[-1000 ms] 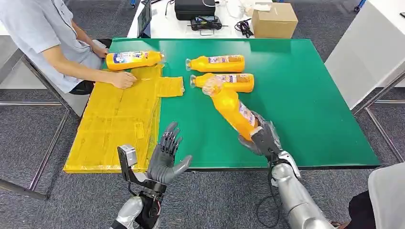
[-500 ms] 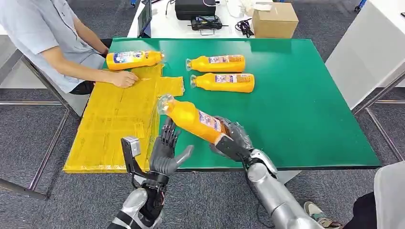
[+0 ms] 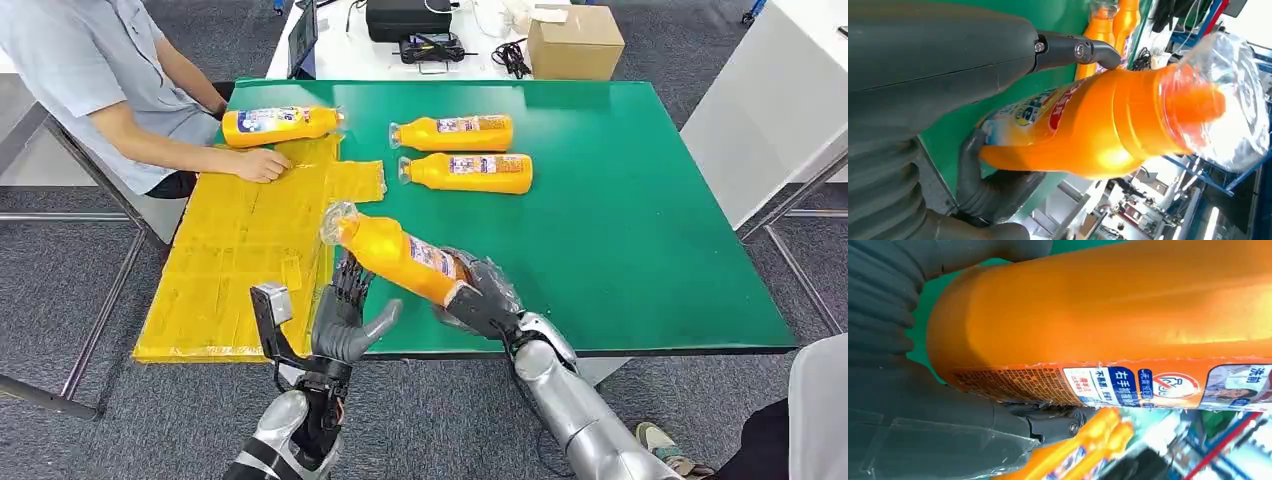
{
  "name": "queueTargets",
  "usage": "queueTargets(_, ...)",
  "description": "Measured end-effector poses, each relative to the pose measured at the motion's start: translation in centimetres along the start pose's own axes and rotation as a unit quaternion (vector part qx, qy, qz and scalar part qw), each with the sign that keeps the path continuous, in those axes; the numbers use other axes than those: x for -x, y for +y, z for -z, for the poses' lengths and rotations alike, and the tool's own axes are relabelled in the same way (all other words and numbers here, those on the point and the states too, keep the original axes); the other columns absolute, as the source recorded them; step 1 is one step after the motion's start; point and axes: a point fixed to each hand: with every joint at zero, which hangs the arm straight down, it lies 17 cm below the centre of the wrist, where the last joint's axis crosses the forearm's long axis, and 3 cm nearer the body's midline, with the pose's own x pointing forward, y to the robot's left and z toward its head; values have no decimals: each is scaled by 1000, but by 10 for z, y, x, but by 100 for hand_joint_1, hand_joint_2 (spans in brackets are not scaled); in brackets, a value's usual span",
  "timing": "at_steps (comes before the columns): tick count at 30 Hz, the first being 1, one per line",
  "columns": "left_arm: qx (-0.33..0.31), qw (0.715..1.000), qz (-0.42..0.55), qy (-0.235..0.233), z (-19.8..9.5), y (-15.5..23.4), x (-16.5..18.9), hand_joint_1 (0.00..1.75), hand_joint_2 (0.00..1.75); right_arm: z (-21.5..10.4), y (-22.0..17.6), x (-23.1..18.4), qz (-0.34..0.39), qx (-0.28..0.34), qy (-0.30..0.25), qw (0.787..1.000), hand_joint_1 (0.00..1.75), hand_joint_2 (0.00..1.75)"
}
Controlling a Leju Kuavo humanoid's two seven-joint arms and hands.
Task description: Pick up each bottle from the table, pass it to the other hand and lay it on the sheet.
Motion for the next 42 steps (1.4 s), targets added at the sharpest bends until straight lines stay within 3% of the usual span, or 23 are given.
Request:
queueTargets(9, -23, 999, -24, -36, 9, 12, -18, 0, 175, 1, 25, -12, 29, -40, -13, 999, 175, 175)
queueTargets(16, 8, 995, -58, -82, 12, 3, -43, 0, 175, 7, 36, -30, 50, -68, -38, 996, 175, 175)
queueTargets(30, 3, 993, -62, -95, 15, 8, -51, 0, 175, 7, 43, -39, 58, -83, -52, 994, 175, 175)
queueTargets(42, 6, 994, -23, -108, 21, 7, -55, 0, 175, 9, 41, -50, 107, -75, -64, 989, 175, 175)
